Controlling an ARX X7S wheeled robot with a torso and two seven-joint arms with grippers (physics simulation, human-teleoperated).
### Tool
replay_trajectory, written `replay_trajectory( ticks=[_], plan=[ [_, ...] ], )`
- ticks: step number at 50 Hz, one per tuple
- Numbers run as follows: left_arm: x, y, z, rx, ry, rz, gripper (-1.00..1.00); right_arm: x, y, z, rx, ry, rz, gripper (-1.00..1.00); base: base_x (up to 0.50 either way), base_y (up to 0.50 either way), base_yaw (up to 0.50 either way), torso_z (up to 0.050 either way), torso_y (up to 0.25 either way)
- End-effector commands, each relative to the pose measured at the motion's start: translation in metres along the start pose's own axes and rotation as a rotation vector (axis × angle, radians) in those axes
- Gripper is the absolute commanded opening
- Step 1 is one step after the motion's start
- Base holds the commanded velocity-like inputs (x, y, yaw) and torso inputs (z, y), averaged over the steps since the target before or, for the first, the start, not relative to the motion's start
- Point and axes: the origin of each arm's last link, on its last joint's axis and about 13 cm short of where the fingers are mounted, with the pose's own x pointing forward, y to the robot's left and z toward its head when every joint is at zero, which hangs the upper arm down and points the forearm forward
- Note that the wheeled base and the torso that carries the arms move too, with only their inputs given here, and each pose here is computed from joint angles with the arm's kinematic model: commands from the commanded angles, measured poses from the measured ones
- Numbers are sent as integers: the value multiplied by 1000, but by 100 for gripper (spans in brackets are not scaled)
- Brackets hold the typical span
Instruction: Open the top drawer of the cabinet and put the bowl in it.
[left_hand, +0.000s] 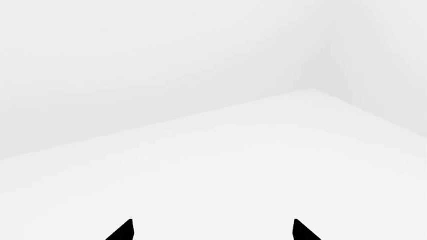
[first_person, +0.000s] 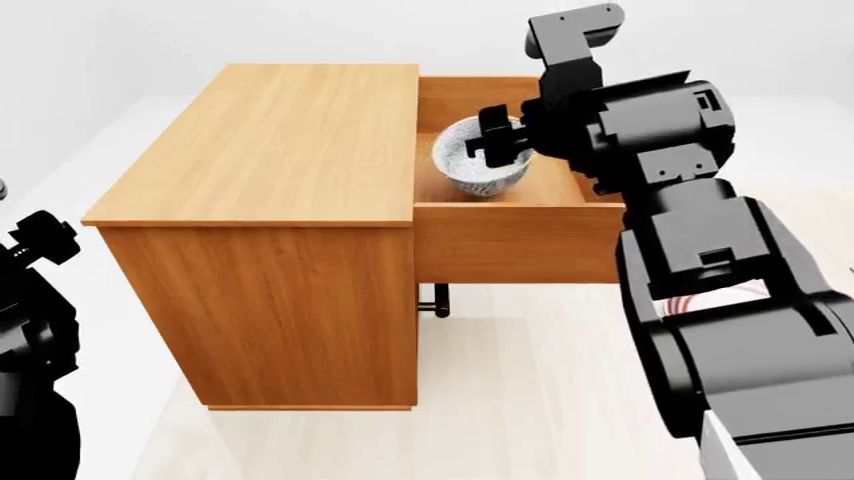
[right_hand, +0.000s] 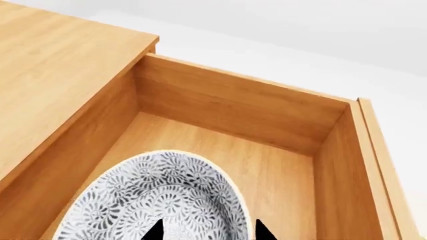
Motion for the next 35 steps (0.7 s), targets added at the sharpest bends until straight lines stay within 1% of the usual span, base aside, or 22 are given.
replay_trajectory(
  ticks=[1,4,7,12,15,17,23,27,34,35],
  plan=[
    [0,0,-1,1,1,0,100,1,-2,-1,32,6,14,100,0,0,0,0,0],
    [0,0,-1,1,2,0,100,0,-2,0,35,-2,10,100,0,0,0,0,0],
    [0,0,-1,1,2,0,100,-6,-4,8,45,-47,0,100,0,0,0,0,0],
    [0,0,-2,3,3,1,100,-25,-10,32,58,-164,-28,100,0,0,0,0,0],
    [0,0,-2,4,2,1,100,-47,-13,53,57,-263,-53,100,0,0,0,0,0],
    [-1,-1,-2,5,2,1,100,-63,-15,65,41,-312,-71,100,0,0,0,0,0],
    [-1,-1,-2,6,2,-2,100,-106,-21,88,1,-400,-114,100,0,0,0,0,0],
    [-1,-1,-1,5,1,-2,100,-129,-26,91,-17,-424,-141,100,0,0,0,0,0],
    [0,0,0,3,-1,0,100,-163,-37,77,-32,-432,-185,100,0,0,0,0,0],
    [0,0,0,3,-1,0,100,-168,-38,73,-54,-426,-200,100,0,0,0,0,0]
  ],
)
